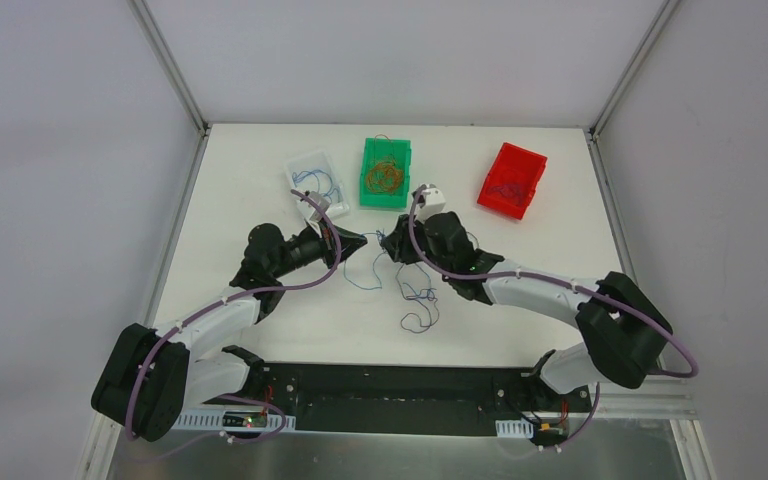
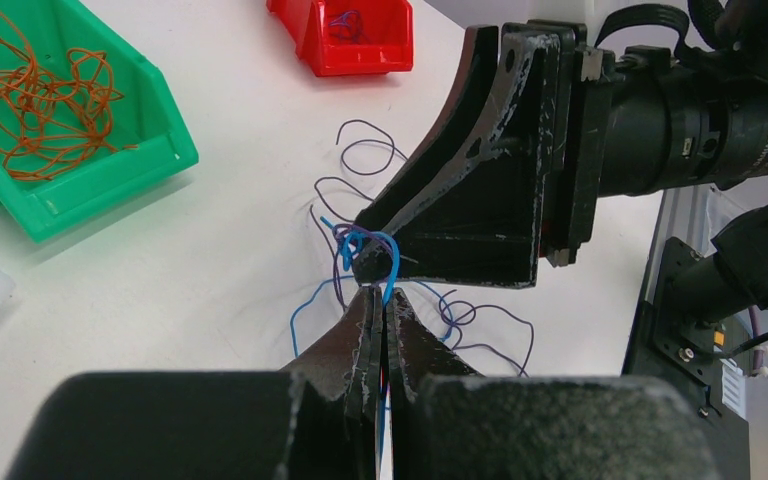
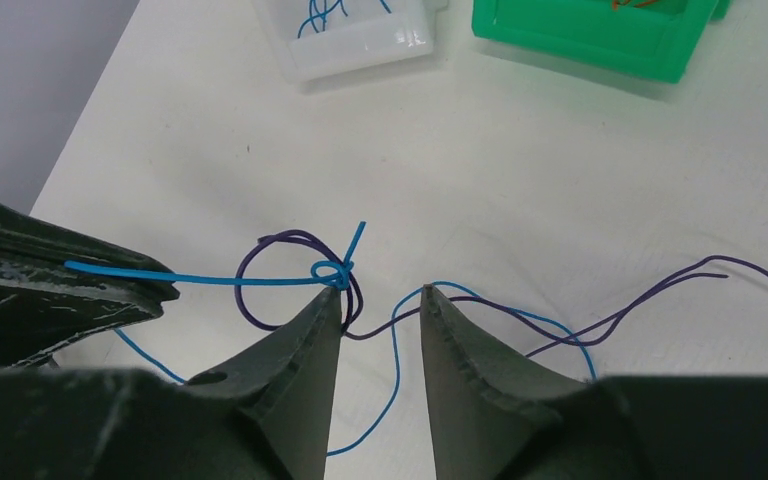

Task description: Untangle the cables

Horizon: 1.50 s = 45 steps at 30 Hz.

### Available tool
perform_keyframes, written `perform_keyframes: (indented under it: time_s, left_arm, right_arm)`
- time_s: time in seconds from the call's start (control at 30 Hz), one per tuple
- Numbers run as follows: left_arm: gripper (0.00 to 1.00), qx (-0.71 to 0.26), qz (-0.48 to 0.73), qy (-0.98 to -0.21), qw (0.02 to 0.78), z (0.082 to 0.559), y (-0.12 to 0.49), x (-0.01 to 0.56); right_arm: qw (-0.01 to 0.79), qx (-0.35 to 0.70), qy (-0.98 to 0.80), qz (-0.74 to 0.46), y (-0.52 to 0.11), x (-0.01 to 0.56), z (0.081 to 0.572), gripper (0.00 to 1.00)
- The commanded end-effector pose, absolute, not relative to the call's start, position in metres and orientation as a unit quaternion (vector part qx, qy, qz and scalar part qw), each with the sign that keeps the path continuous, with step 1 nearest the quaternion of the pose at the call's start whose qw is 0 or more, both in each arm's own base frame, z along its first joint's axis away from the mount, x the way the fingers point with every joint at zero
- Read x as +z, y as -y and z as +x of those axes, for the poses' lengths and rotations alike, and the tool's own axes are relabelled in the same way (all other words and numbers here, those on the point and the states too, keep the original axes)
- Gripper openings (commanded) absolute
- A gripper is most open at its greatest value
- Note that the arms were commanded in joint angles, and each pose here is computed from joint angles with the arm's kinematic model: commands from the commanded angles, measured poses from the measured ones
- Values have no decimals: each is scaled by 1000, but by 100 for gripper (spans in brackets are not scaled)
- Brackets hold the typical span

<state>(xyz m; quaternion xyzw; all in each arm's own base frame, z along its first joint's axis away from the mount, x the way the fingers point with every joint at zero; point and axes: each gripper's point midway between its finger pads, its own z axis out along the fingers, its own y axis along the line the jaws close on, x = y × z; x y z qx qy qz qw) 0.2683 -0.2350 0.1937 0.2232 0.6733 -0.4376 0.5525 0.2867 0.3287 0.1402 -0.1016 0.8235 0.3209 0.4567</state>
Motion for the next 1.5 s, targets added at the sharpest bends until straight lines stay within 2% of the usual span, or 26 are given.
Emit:
perform_keyframes:
  time_s: [0.0, 0.33, 0.57, 0.63, 0.8, 0.97, 1.1, 1.23, 1.37, 1.47]
  left_arm:
    - [0, -442, 234, -654, 568, 268, 237, 206]
    - [0, -442, 219, -641, 588, 268, 233, 213]
    - [0, -417, 195, -649, 606, 274, 222, 212]
    - [0, -403, 183, -652, 615, 276, 216, 211]
    - [0, -347, 133, -675, 637, 287, 192, 204]
    - [0, -305, 94, -695, 645, 295, 173, 196]
    - [0, -302, 94, -698, 642, 296, 173, 193]
    - [0, -325, 120, -698, 627, 294, 186, 193]
    - [0, -310, 105, -710, 624, 298, 180, 186]
    - [0, -297, 95, -718, 622, 301, 176, 183]
  right_arm:
    - [463, 332, -811, -129, -346, 146, 284, 38]
    - [416, 298, -852, -114, -350, 96, 283, 33]
    - [428, 251, -864, -81, -331, 87, 290, 12]
    - [437, 221, -870, -59, -314, 83, 294, 0]
    - [451, 146, -880, 25, -261, 83, 305, 0]
    - [457, 129, -875, 94, -214, 88, 310, 0]
    - [470, 133, -864, 122, -187, 102, 310, 0]
    - [491, 170, -850, 92, -191, 127, 306, 0]
    - [508, 108, -843, 139, -153, 140, 312, 0]
    - [512, 106, -832, 186, -123, 150, 319, 0]
